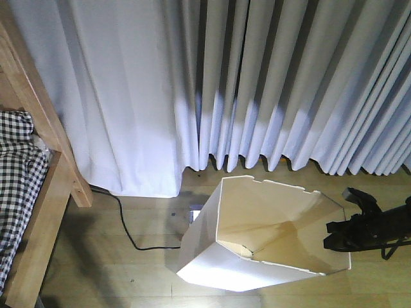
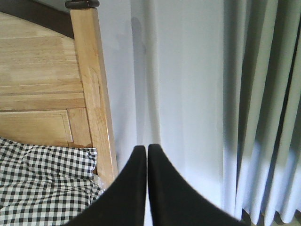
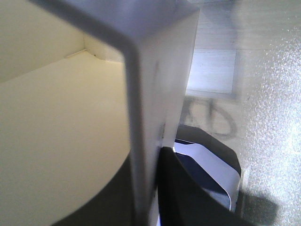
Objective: Move trash bin to bedside with robot
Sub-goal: 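Approach the curtain near the bed head with the bin held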
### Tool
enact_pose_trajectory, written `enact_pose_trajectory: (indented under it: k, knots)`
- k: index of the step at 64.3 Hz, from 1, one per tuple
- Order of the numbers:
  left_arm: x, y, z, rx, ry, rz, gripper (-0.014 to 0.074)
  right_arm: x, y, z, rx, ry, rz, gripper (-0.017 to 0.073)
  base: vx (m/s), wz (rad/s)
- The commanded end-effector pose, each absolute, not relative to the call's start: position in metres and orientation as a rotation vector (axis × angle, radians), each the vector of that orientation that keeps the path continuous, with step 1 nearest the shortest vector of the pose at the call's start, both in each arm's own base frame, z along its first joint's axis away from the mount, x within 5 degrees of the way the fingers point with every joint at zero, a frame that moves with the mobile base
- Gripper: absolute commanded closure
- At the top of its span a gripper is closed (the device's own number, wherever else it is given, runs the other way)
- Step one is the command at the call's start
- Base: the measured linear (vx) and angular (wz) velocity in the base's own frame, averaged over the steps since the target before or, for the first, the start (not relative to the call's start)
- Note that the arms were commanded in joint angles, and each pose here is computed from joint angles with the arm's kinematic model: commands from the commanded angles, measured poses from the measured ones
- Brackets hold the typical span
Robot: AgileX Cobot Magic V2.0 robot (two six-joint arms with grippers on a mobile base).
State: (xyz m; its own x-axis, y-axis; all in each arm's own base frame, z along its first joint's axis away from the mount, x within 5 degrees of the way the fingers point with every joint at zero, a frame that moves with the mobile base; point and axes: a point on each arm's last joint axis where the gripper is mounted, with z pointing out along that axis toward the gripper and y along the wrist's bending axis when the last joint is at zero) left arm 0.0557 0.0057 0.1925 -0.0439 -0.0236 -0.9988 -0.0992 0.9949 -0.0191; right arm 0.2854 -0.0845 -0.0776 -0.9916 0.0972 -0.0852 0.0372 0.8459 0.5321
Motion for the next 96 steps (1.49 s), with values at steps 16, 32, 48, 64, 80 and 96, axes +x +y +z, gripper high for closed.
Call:
enact_pose_trajectory:
  k: [16, 32, 48, 64, 80, 96]
  knots:
    - [0.0542, 0.0052, 0.2076, -0.091, 1.512, 0.055, 0.0600, 0.2993, -0.0733, -0.0419, 0.066, 2.730, 1.120, 0.0564, 0.09, 0.01]
    - [0.0542, 0.0052, 0.2076, -0.091, 1.512, 0.055, 0.0600, 0.2993, -0.0733, -0.0419, 0.066, 2.730, 1.120, 0.0564, 0.09, 0.00]
    - [0.0542, 0.0052, 0.2076, -0.091, 1.512, 0.055, 0.0600, 0.2993, -0.0733, -0.0419, 0.066, 2.730, 1.120, 0.0564, 0.09, -0.02]
    - [0.0542, 0.0052, 0.2076, -0.091, 1.512, 0.055, 0.0600, 0.2993, -0.0733, -0.0419, 0.066, 2.730, 1.120, 0.0564, 0.07, -0.01]
    - [0.0542, 0.0052, 0.2076, -0.091, 1.512, 0.055, 0.0600, 0.2993, -0.0733, -0.0419, 0.066, 2.729, 1.120, 0.0564, 0.01, 0.00]
    - [0.0542, 0.0052, 0.2076, -0.091, 1.512, 0.055, 0.0600, 0.2996, -0.0732, -0.0417, 0.071, 2.727, 1.122, 0.0564, 0.00, 0.00]
